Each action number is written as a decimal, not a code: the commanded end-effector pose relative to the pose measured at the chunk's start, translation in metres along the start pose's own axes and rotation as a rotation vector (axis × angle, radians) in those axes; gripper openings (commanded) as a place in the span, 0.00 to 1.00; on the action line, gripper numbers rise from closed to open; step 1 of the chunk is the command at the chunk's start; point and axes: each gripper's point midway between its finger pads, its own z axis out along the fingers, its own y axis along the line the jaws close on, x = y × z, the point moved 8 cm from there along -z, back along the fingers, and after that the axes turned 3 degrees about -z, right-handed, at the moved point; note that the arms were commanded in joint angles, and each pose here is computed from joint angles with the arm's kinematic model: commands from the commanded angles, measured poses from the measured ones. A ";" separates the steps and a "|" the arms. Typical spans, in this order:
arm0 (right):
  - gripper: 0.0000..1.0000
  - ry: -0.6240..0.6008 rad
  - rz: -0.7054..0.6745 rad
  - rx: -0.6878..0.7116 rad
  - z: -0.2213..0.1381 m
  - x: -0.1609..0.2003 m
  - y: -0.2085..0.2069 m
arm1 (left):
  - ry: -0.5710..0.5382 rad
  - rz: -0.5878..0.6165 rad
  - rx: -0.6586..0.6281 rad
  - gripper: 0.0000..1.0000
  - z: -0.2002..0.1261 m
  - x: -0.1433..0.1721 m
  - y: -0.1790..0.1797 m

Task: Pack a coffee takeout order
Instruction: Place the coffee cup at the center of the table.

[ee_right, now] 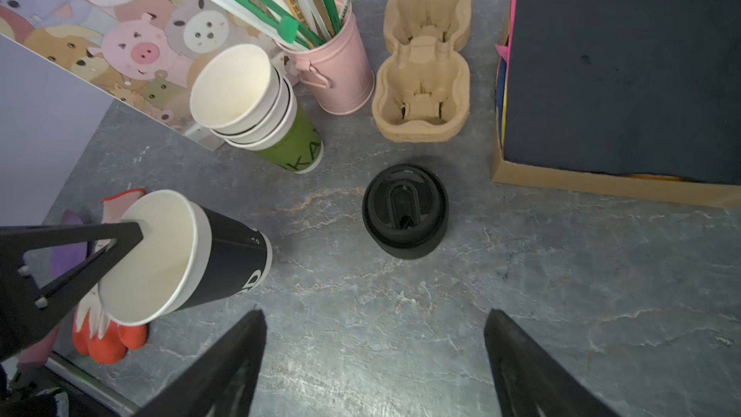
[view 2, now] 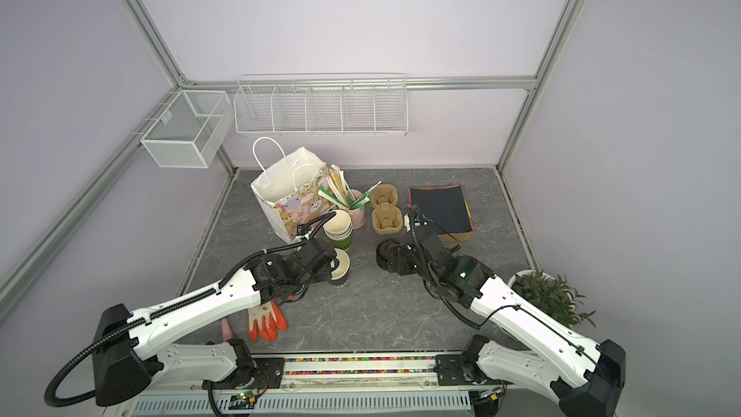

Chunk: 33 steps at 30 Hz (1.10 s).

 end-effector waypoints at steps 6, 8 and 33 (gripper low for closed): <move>0.88 0.072 -0.036 0.072 0.009 0.030 -0.015 | 0.011 -0.055 0.011 0.00 0.018 0.020 -0.007; 0.88 0.092 -0.043 0.072 0.013 0.032 -0.014 | 0.019 -0.048 0.000 0.00 0.023 0.024 -0.007; 0.89 0.308 -0.135 0.134 0.084 0.015 0.018 | -0.053 -0.012 0.012 0.42 -0.009 0.000 -0.008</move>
